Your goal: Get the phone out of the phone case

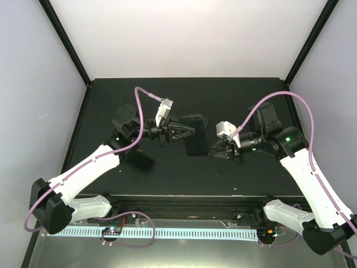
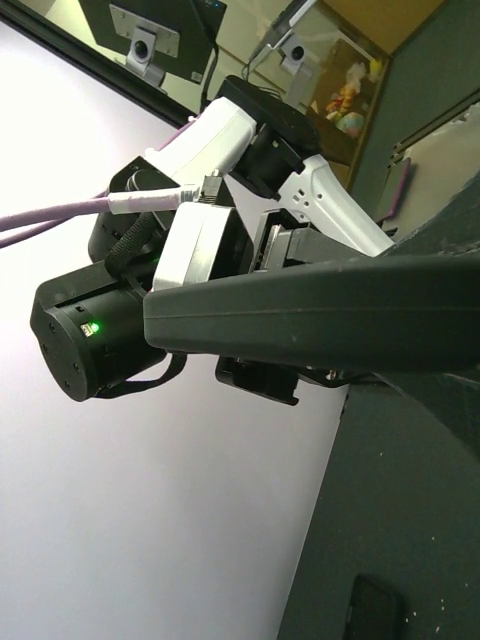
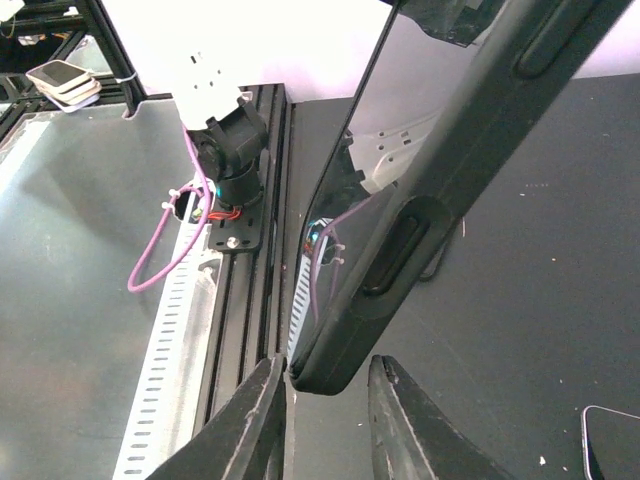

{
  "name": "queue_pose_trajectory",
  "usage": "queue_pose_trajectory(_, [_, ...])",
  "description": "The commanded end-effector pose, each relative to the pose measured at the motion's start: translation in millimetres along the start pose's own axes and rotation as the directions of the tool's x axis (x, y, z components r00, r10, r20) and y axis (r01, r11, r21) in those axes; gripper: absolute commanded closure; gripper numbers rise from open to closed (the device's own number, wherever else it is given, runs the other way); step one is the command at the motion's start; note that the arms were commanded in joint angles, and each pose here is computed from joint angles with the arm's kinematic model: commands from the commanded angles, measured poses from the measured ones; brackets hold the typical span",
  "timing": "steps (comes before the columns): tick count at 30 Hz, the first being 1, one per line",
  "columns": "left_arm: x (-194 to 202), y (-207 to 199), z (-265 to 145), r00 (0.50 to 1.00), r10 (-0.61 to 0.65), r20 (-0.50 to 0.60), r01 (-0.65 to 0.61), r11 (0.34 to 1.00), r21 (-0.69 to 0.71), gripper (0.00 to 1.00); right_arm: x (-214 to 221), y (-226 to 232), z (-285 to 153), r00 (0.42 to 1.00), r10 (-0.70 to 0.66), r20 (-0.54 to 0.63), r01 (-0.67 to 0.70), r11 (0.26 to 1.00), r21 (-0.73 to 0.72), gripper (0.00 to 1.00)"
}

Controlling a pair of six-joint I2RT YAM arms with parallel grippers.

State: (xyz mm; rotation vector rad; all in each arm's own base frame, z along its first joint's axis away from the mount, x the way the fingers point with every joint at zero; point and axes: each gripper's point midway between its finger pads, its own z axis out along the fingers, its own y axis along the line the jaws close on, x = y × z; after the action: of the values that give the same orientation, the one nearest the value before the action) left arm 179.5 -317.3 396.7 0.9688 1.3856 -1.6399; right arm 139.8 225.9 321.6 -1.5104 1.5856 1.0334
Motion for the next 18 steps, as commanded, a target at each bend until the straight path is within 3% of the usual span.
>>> queue_pose_trajectory(1, [-15,-12,-2,0.998,0.054,0.035,-0.055,0.998,0.033,0.99,-2,-6,-1,1.0,-0.022,-0.002,0.022,0.999,0.03,0.76])
queue_pose_trajectory(18, [-6,-53,7,0.997,0.067,-0.037,-0.057,0.973,0.222,0.98,28,-29,5,0.981,-0.138,-0.138,0.152,0.983,0.099,0.81])
